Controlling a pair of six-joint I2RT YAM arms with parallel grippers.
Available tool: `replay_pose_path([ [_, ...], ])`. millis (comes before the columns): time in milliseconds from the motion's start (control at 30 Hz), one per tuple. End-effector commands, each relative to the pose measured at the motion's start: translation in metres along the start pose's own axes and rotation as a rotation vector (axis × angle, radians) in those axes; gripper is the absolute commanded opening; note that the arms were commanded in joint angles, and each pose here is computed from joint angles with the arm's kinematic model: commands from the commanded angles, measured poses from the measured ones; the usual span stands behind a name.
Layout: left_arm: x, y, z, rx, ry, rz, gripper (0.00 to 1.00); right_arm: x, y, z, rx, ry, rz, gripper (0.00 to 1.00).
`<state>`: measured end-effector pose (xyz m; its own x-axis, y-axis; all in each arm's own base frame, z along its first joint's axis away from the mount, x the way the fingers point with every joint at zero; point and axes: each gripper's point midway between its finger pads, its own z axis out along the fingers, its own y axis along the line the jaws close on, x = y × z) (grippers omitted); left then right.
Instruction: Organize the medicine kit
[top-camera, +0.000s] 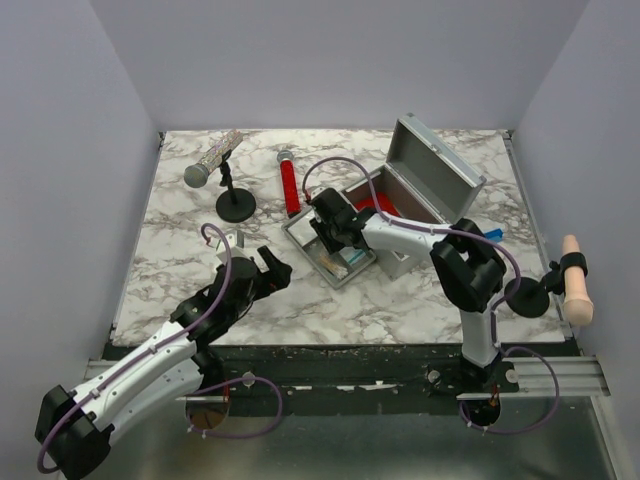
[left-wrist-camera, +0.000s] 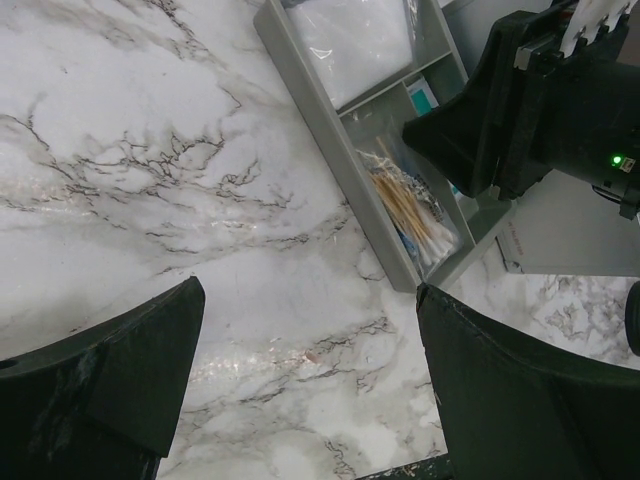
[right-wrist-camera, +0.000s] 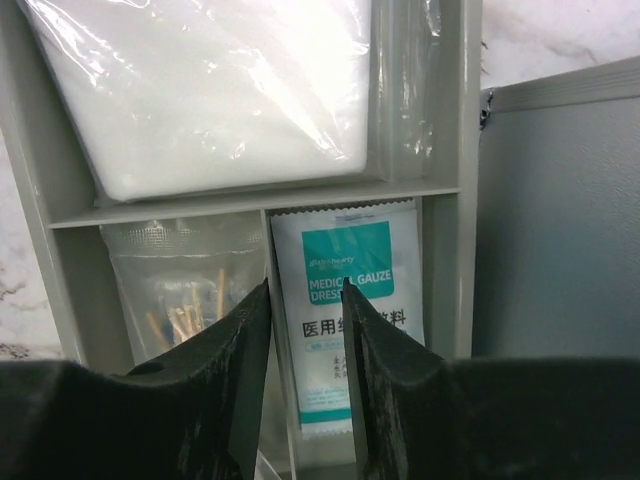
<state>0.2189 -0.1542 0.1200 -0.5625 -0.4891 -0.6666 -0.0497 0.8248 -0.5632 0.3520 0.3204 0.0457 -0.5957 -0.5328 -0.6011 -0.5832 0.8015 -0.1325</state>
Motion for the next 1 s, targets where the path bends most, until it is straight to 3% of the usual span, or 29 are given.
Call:
replay_pose_path([
  [0, -0.008, -0.009, -0.001, 0.019, -0.018, 0.007, 0.98, 0.009, 0.001, 0.012, 0.007, 0.052, -0.011, 0.4],
  [100, -0.009, -0.01, -0.002, 0.024, -0.022, 0.005, 0.98, 0.017, 0.002, 0.014, 0.0, 0.071, -0.015, 0.21],
  [267, -0.008, -0.008, -0.003, 0.024, -0.024, 0.003, 0.98, 0.007, -0.001, -0.004, 0.0, 0.033, -0.005, 0.01],
  [433, -0.016, -0.01, -0.008, 0.03, -0.048, -0.003, 0.98, -0.034, 0.003, -0.053, -0.059, -0.096, 0.032, 0.01],
  [533, -0.023, -0.012, -0.012, 0.037, -0.078, -0.011, 0.98, -0.059, 0.021, -0.089, -0.191, -0.174, 0.019, 0.01],
  [700, -0.029, -0.016, -0.017, 0.084, -0.116, -0.042, 0.98, -0.087, 0.025, -0.138, -0.266, -0.22, 0.022, 0.01],
  [867, -0.038, -0.023, -0.025, 0.137, -0.16, -0.079, 0.98, -0.109, 0.013, -0.18, -0.247, -0.27, 0.018, 0.01],
  [967, -0.04, -0.023, -0.027, 0.143, -0.169, -0.085, 0.98, -0.113, -0.01, -0.192, -0.138, -0.26, 0.016, 0.01],
])
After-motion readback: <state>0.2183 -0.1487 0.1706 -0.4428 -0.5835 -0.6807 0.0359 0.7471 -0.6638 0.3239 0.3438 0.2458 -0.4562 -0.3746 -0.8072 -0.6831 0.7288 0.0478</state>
